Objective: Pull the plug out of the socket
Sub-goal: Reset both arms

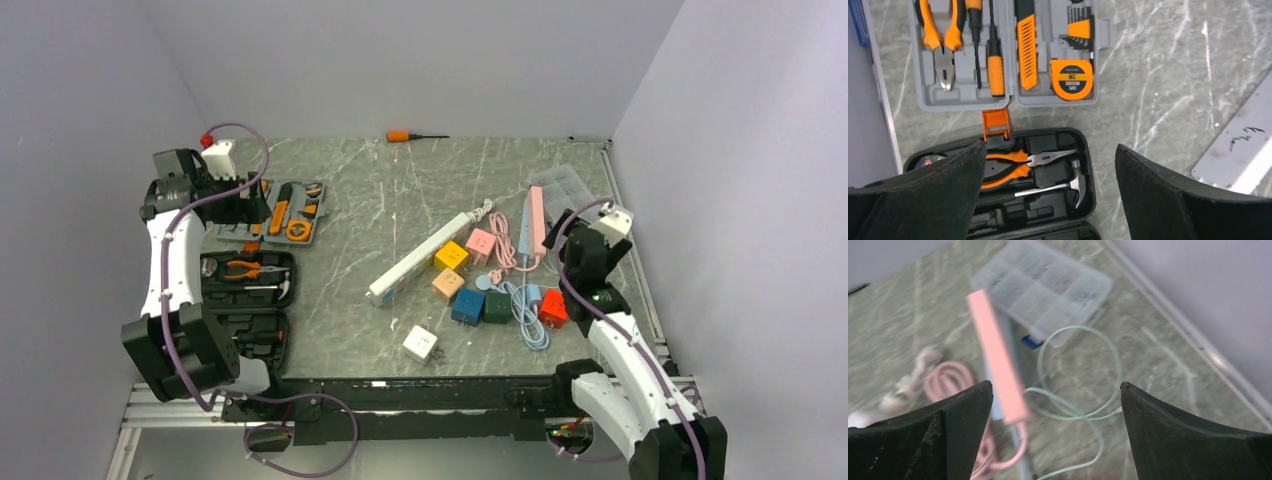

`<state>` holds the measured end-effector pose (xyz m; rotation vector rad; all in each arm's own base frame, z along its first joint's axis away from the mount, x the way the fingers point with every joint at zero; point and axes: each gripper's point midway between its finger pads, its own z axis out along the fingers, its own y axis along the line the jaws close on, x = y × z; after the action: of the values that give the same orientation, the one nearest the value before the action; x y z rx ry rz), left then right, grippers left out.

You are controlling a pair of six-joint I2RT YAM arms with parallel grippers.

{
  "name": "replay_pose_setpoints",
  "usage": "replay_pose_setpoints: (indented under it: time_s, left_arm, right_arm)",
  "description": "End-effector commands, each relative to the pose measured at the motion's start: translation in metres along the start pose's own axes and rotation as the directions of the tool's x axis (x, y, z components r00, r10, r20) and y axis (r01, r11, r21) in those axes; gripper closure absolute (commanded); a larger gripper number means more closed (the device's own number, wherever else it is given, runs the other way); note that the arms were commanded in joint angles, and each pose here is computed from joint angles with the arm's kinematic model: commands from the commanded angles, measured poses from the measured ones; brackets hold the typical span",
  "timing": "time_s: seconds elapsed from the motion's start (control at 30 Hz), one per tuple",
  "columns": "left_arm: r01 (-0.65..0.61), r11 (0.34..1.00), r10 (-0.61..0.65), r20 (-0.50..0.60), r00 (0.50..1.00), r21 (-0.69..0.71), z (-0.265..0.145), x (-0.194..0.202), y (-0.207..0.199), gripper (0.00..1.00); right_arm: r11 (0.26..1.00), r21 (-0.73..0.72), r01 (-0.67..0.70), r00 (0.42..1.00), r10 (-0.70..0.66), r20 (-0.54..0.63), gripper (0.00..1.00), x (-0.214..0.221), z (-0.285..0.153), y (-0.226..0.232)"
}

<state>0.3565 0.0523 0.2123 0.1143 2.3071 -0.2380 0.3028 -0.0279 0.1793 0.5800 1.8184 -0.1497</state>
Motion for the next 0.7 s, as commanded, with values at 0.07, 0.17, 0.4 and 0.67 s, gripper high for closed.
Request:
replay_pose_setpoints:
  time_s: [0.07,0.17,0.4,0.67]
  left_arm:
    - [0.104,0.981,-0.076,0.168,0.983,-0.162,0.018,0.003,0.025,0.0]
    - [0.095,0.982,-0.056,0.233,0.971,-0.161,0.038,0.021,0.026,0.01]
    - [0.034,0.976,0.048,0.365,0.93,-0.214,0.066,0.04,0.02,0.01]
    - [0.016,0.959,0.125,0.474,0.872,-0.283,0.075,0.062,0.006,0.01]
  right_arm:
    - [0.971,0.226,-0.083,0.927,-0.008,0.376,0.0,-0.036,0.01,-0.048]
    - [0.962,0.266,-0.058,0.938,-0.039,0.345,0.0,-0.012,0.026,-0.054]
    - [0.967,0.252,-0.041,0.937,-0.05,0.346,0.0,0.012,0.049,-0.047]
    - [0.976,0.216,-0.011,0.939,-0.064,0.339,0.0,0.029,0.056,-0.043]
